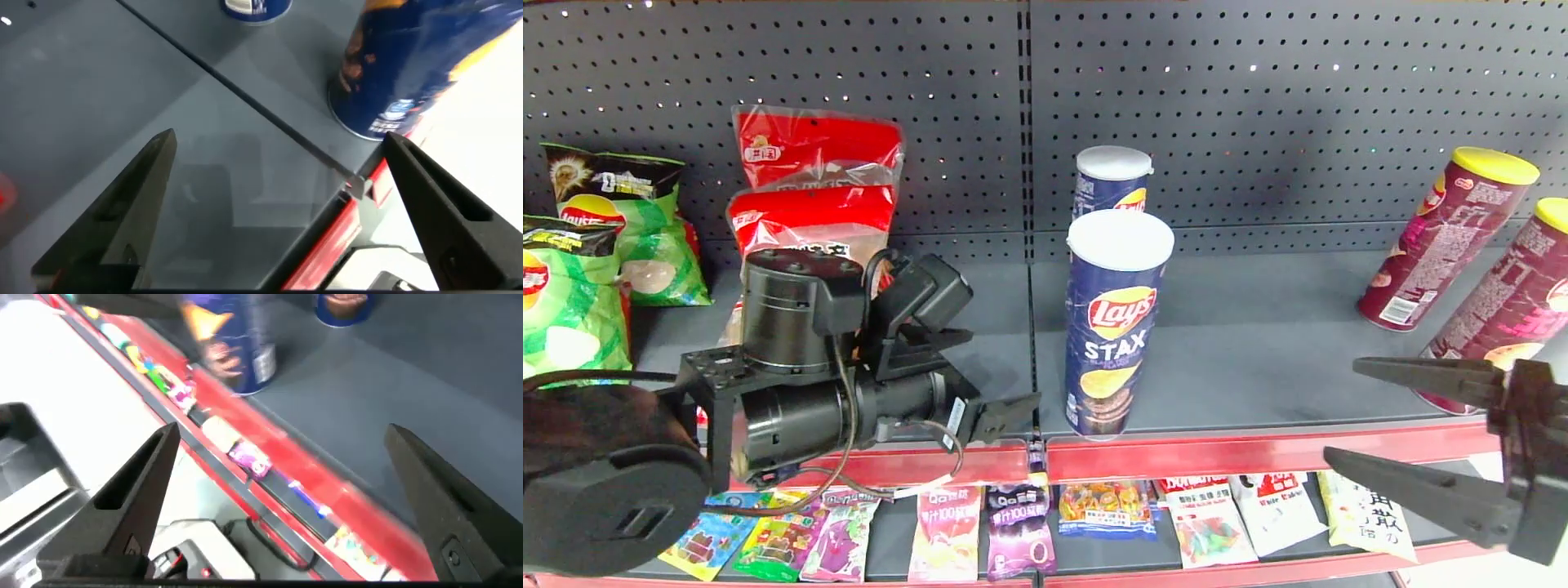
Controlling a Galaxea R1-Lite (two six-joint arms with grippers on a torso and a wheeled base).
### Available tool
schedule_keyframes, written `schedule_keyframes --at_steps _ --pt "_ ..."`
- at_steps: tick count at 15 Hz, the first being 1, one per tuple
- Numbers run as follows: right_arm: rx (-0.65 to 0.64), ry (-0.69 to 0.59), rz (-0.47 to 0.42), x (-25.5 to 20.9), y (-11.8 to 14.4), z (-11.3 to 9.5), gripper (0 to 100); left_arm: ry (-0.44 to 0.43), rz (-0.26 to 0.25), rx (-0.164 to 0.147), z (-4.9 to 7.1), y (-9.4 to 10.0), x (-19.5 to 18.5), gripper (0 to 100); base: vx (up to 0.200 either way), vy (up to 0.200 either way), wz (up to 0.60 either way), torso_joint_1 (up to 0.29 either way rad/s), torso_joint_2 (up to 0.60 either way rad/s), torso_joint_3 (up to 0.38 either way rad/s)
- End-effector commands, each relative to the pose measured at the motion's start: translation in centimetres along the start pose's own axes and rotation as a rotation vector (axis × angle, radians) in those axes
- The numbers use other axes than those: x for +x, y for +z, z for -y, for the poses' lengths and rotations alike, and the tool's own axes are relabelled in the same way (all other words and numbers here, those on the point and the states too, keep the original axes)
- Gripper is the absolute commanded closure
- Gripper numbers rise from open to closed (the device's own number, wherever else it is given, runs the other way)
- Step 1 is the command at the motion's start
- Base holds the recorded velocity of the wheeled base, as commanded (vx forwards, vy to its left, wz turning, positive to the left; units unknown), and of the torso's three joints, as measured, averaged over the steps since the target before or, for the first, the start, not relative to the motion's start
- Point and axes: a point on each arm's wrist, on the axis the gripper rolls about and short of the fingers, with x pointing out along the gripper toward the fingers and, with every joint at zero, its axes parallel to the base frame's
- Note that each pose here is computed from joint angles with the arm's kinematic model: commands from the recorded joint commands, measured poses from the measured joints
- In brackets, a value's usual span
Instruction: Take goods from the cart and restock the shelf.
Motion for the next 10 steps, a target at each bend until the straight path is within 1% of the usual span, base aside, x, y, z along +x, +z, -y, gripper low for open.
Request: schedule_keyframes --at_steps 1,3,4,5,9,10 --pt "-0.036 -0.028 0.089 -2.6 0.2 -1.0 0 -0.014 -0.028 0.008 0.2 -0.6 1.6 0 0.000 0.000 0.00 0.000 0.00 0.000" --pt "-0.037 -0.033 0.092 -2.8 0.2 -1.0 0 -0.011 -0.016 0.019 0.1 -0.5 2.0 0 0.000 0.000 0.00 0.000 0.00 0.000" --pt "-0.038 -0.037 0.098 -2.8 0.3 -1.0 0 -0.013 -0.019 0.027 0.2 -0.8 2.5 0 0.000 0.000 0.00 0.000 0.00 0.000" --pt "-0.038 -0.037 0.099 -2.9 0.3 -1.0 0 -0.021 -0.017 0.031 0.5 -0.7 2.6 0 0.000 0.000 0.00 0.000 0.00 0.000" --pt "-0.037 -0.037 0.099 -2.9 0.3 -1.0 0 -0.028 -0.010 0.035 0.6 -0.4 3.3 0 0.000 0.000 0.00 0.000 0.00 0.000" --pt "-0.035 -0.037 0.099 -2.9 0.3 -1.0 0 -0.027 -0.001 0.037 0.6 -0.1 3.3 0 0.000 0.000 0.00 0.000 0.00 0.000"
